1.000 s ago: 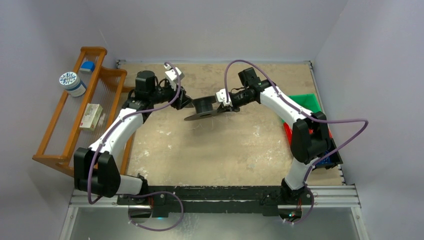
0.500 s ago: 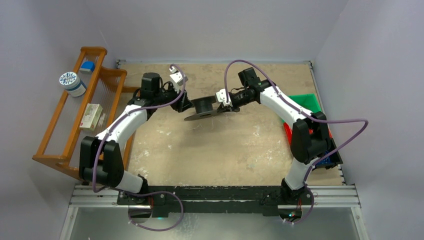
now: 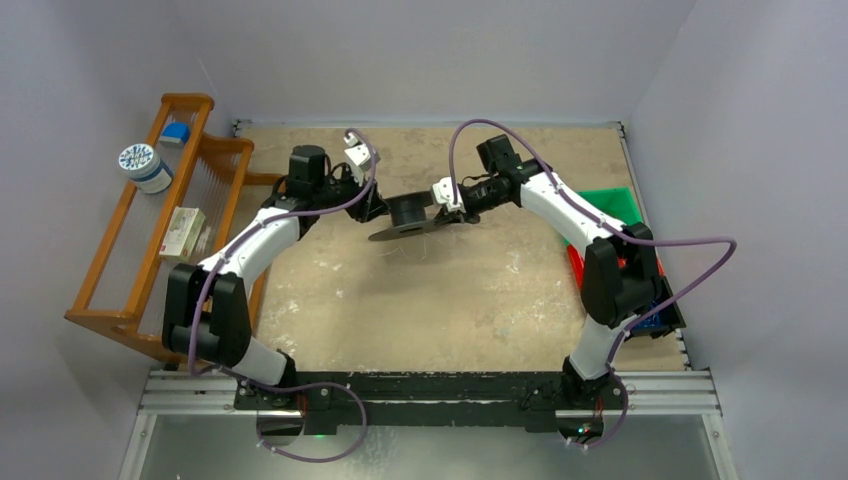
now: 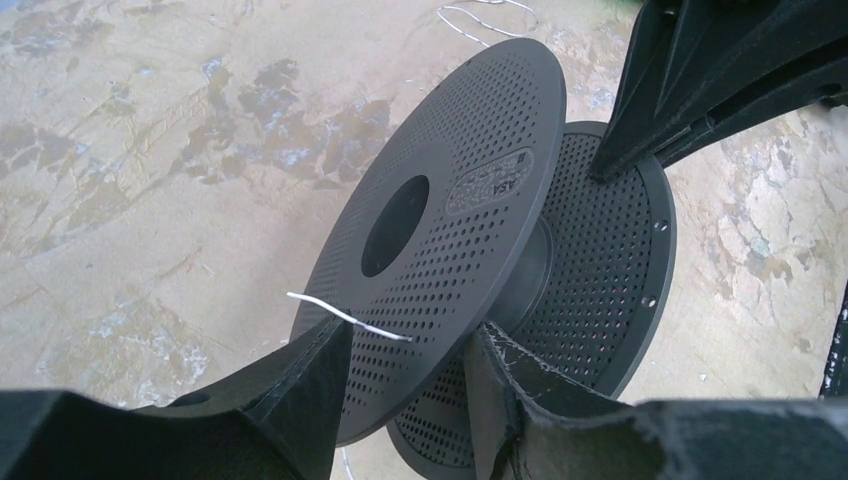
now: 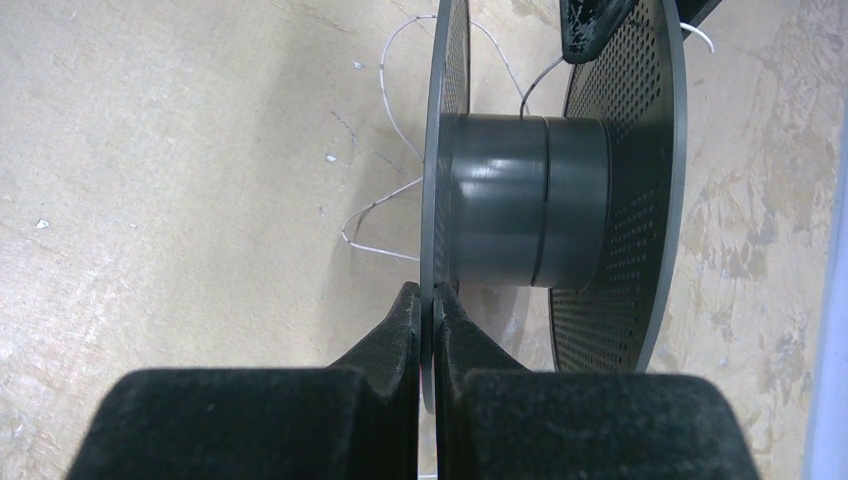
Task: Wrap the cables
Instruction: Wrap the cable around the cable reel.
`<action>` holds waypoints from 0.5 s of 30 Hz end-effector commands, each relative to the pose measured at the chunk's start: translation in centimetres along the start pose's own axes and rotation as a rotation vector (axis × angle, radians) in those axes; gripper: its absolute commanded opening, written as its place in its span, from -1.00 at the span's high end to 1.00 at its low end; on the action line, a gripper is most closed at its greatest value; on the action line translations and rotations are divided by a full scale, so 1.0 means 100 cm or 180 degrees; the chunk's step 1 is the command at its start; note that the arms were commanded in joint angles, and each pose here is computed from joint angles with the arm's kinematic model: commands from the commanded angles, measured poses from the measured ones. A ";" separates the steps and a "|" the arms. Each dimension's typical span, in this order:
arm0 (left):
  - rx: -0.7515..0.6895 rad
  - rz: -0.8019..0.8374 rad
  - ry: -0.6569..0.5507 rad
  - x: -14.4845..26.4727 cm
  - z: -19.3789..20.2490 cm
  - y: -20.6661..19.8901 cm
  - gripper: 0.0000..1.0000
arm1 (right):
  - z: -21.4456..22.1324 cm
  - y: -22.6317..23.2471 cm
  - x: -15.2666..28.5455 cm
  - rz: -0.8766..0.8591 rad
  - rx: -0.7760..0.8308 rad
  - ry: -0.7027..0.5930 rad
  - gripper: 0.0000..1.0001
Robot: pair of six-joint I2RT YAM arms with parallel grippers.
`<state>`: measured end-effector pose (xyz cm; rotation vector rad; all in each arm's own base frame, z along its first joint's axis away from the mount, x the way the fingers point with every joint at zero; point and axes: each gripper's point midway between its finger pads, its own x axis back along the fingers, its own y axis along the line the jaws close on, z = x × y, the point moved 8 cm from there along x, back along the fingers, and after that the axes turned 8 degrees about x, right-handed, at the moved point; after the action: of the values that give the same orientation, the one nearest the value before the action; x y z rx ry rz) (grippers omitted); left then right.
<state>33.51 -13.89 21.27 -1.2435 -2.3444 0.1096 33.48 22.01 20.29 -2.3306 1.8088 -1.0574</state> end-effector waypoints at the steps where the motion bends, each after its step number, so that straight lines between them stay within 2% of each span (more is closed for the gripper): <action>1: -0.0090 0.0115 -0.0058 -0.006 -0.006 -0.002 0.18 | 0.007 0.009 -0.001 -0.0132 -0.0281 0.0067 1.00; 4: -0.0084 0.0113 -0.0036 -0.007 -0.004 -0.002 0.26 | 0.006 0.009 -0.001 -0.0128 -0.0277 0.0064 1.00; 15: -0.0049 0.0112 -0.0046 -0.009 -0.001 -0.002 0.86 | 0.006 0.005 0.000 -0.0113 -0.0325 0.0063 1.00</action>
<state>33.73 -14.20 20.79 -1.2771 -2.3436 0.0579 34.42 21.52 20.95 -2.2932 1.8462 -1.0673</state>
